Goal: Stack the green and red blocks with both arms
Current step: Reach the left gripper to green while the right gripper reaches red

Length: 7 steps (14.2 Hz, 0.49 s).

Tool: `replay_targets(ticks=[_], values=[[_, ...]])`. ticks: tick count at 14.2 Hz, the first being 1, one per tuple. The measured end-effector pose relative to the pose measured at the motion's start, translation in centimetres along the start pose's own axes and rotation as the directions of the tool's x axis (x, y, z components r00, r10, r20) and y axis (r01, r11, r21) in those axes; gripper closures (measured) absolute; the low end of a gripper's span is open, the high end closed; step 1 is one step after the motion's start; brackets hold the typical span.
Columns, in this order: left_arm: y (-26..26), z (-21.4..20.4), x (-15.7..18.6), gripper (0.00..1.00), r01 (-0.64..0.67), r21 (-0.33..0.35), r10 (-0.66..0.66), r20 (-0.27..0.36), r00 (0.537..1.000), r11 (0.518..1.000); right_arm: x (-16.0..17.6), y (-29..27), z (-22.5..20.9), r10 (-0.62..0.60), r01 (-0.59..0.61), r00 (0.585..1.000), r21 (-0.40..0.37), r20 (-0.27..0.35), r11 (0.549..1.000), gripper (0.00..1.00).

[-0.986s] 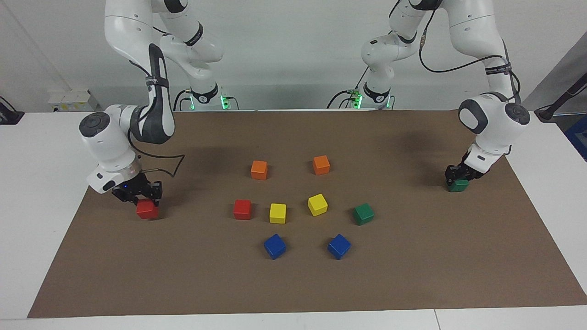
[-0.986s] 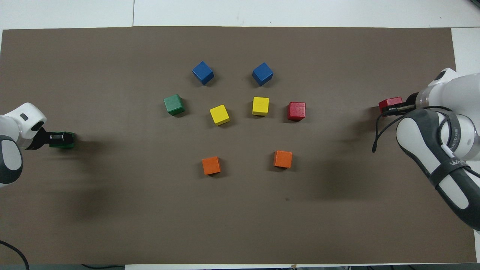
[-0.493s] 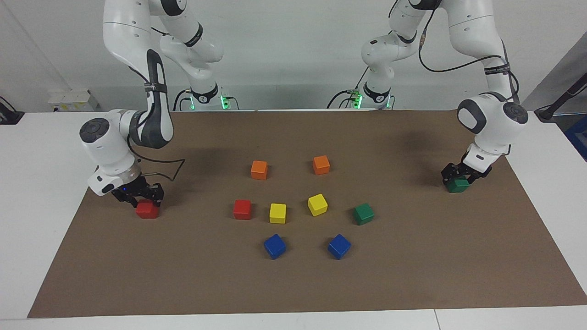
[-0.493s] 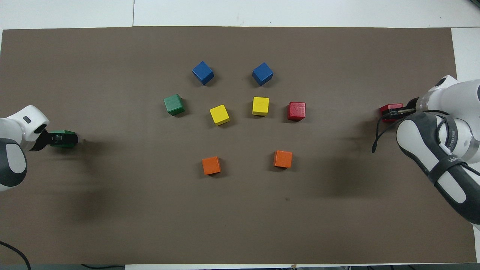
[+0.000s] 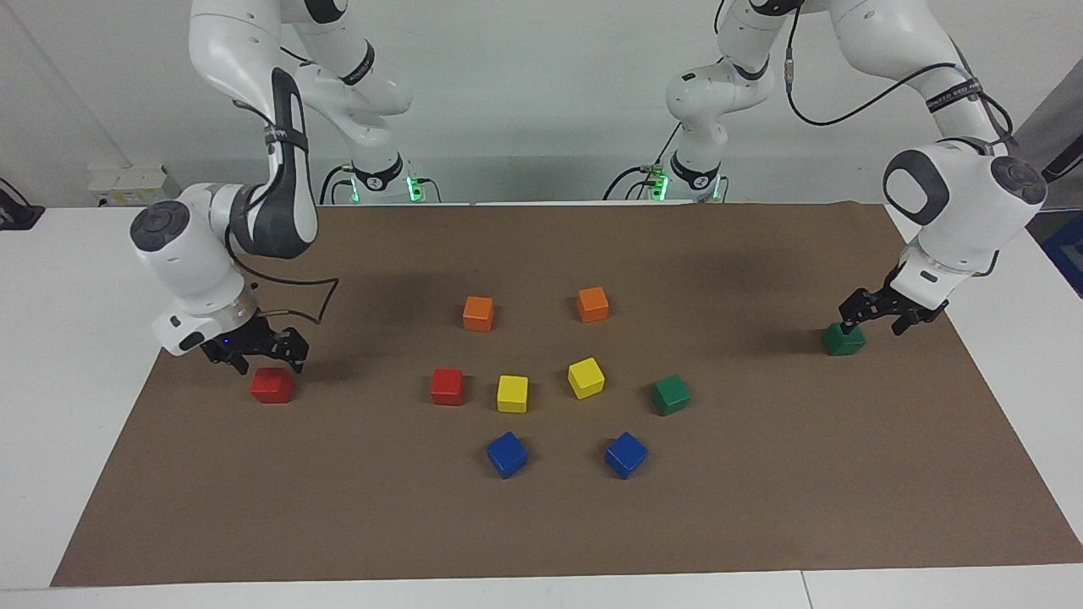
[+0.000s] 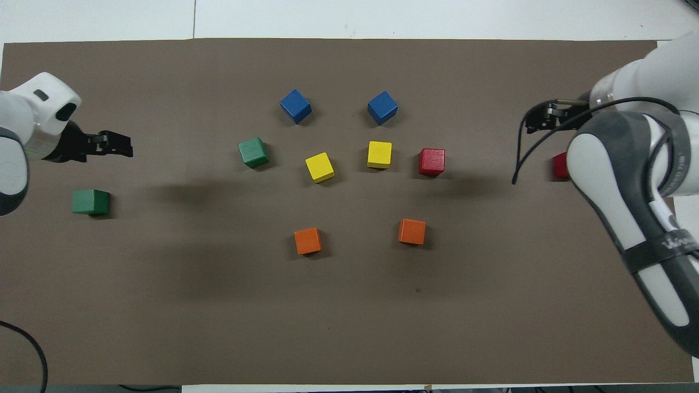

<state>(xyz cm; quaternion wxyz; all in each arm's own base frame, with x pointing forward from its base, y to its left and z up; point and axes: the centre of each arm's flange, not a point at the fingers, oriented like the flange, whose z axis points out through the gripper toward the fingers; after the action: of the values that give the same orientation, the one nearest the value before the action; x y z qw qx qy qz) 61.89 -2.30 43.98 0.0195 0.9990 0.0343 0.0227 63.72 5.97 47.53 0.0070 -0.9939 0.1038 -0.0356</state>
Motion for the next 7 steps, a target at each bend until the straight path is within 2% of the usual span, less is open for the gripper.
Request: replay_targets(ticks=[1, 4, 7], values=[[3.6, 0.1, -0.2, 0.00, 0.046, -0.004, -0.046, -0.001, 0.999, 0.999, -1.0, -3.8, 0.3, 0.029, -0.029, 1.000, -0.008, -0.006, 1.000, 0.08], [10.6, 1.1, -0.5, 0.00, 0.156, -0.010, -0.156, 0.009, 0.988, 0.988, -3.7, -12.4, 3.2, 0.044, -0.044, 0.998, -0.006, -0.040, 0.999, 0.09], [15.5, 4.4, 0.0, 0.00, 0.258, -0.001, -0.257, 0.039, 0.966, 0.966, -3.4, -14.8, 6.6, 0.041, -0.039, 0.996, 0.022, -0.079, 0.999, 0.10]])
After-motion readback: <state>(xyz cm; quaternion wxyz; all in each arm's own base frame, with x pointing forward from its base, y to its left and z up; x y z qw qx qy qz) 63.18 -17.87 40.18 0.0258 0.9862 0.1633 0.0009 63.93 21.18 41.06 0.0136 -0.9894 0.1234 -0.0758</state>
